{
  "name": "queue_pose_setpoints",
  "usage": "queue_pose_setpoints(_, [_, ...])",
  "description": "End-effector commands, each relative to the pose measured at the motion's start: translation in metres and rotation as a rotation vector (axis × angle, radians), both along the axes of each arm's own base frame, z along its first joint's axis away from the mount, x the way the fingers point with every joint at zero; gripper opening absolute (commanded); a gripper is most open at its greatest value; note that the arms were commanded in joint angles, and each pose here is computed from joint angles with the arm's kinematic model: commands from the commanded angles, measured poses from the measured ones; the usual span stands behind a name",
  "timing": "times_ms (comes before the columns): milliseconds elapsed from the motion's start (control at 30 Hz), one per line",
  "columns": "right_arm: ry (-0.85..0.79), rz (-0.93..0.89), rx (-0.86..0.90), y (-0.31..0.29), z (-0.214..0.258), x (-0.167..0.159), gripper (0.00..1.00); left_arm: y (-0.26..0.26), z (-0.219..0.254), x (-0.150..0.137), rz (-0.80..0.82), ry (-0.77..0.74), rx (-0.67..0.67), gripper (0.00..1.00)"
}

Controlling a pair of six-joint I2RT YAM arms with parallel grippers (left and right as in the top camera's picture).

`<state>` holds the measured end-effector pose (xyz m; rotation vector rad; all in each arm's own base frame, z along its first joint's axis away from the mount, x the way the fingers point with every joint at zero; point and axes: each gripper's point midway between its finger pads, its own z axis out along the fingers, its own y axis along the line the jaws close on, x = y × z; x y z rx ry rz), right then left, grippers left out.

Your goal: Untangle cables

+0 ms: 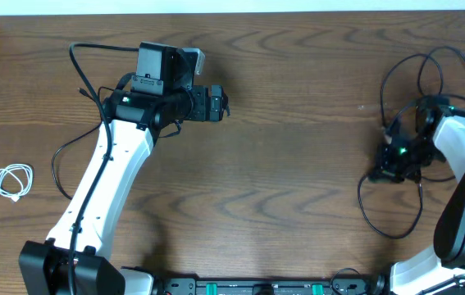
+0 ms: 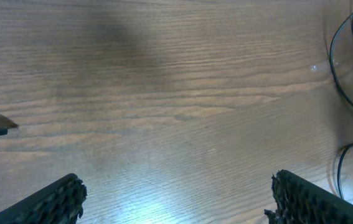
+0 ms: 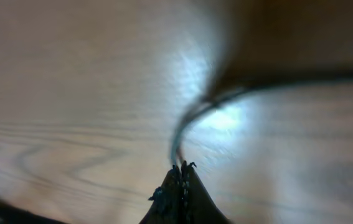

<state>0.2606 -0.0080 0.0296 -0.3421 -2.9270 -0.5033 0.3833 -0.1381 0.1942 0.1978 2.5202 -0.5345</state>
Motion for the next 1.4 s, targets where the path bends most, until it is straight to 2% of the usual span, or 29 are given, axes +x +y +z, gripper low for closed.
queue_pose_setpoints(0, [0.122,-0.015,-0.137,-0.015,-0.016,-0.029,0.01,0.001,0.006,0.0,-0.007,-0.028,0.01,0.96])
queue_pose_setpoints(333, [0.196,-0.113,-0.349,-0.045,-0.03,-0.046,0.01,0.0,0.008,0.002,-0.007,-0.041,0.006,0.96])
queue_pose_setpoints(767, [-0.096,-0.177,-0.403,-0.063,-0.04,0.025,0.01,0.0,0.008,0.002,-0.006,-0.041,0.006,0.96])
queue_pose_setpoints(1000, [-0.271,-0.269,-0.477,-0.082,-0.034,0.068,0.01,0.0,0.009,0.003,-0.006,-0.043,0.006,0.96])
queue_pose_setpoints(1167, [-0.337,-0.328,-0.578,-0.107,-0.026,0.082,0.01,0.0,0.008,0.002,-0.006,-0.041,0.006,0.96])
queue_pose_setpoints(1367, [-0.359,-0.412,-0.628,-0.145,-0.022,0.08,0.01,0.0,0.008,0.002,-0.007,-0.041,0.006,0.96])
